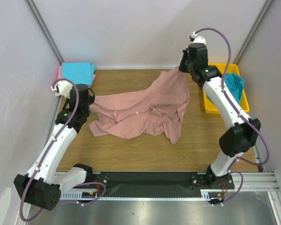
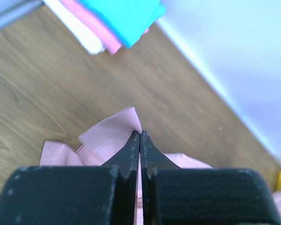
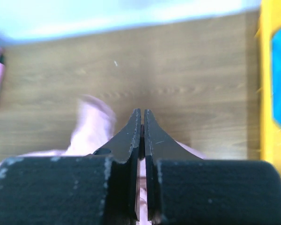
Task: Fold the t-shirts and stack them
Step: Flatten the tshirt out
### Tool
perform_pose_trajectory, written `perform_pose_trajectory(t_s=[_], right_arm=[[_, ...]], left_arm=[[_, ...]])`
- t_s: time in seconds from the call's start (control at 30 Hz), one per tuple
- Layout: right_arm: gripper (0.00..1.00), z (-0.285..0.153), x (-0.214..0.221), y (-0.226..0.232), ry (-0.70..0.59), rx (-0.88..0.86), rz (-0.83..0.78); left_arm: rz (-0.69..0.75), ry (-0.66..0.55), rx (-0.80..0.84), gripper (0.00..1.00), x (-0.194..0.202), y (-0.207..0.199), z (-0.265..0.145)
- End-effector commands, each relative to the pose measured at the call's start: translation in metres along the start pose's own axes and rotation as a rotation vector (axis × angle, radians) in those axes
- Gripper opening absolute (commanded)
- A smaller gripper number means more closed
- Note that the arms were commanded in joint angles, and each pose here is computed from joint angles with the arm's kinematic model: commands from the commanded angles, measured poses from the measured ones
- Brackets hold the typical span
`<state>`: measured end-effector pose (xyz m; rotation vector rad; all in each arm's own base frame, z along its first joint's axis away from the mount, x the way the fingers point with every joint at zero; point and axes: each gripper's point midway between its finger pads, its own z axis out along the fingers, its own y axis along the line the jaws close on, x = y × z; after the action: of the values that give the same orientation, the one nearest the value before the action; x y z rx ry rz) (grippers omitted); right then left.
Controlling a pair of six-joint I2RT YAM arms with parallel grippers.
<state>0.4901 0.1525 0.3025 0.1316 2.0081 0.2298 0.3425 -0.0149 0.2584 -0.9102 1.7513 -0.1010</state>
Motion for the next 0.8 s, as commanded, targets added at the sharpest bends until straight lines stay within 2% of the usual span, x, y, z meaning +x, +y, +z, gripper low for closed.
perform_pose_trajectory(t_s=[0.0, 0.33, 0.6, 0.77], right_arm=[[0.00, -0.049, -0.064, 0.004, -0.172, -0.018, -0.017], [0.00, -0.180, -0.152, 0.016, -0.458, -0.143, -0.015], [0.00, -0.285, -0.160, 0.034, -0.561, -0.262, -0.046], [0.00, -0.346, -0.159, 0.024, -0.596, -0.314, -0.043]], left_arm=[[-0.033, -0.114, 0.031, 0.00, -0.048, -0.004, -0.026], [-0.054, -0.266, 0.157, 0.00, -0.122, -0.008, -0.097], [-0.094, -0.302, 0.258, 0.00, -0.151, 0.001, -0.153], [-0.090, -0.328, 0.285, 0.00, -0.167, 0.014, -0.184]])
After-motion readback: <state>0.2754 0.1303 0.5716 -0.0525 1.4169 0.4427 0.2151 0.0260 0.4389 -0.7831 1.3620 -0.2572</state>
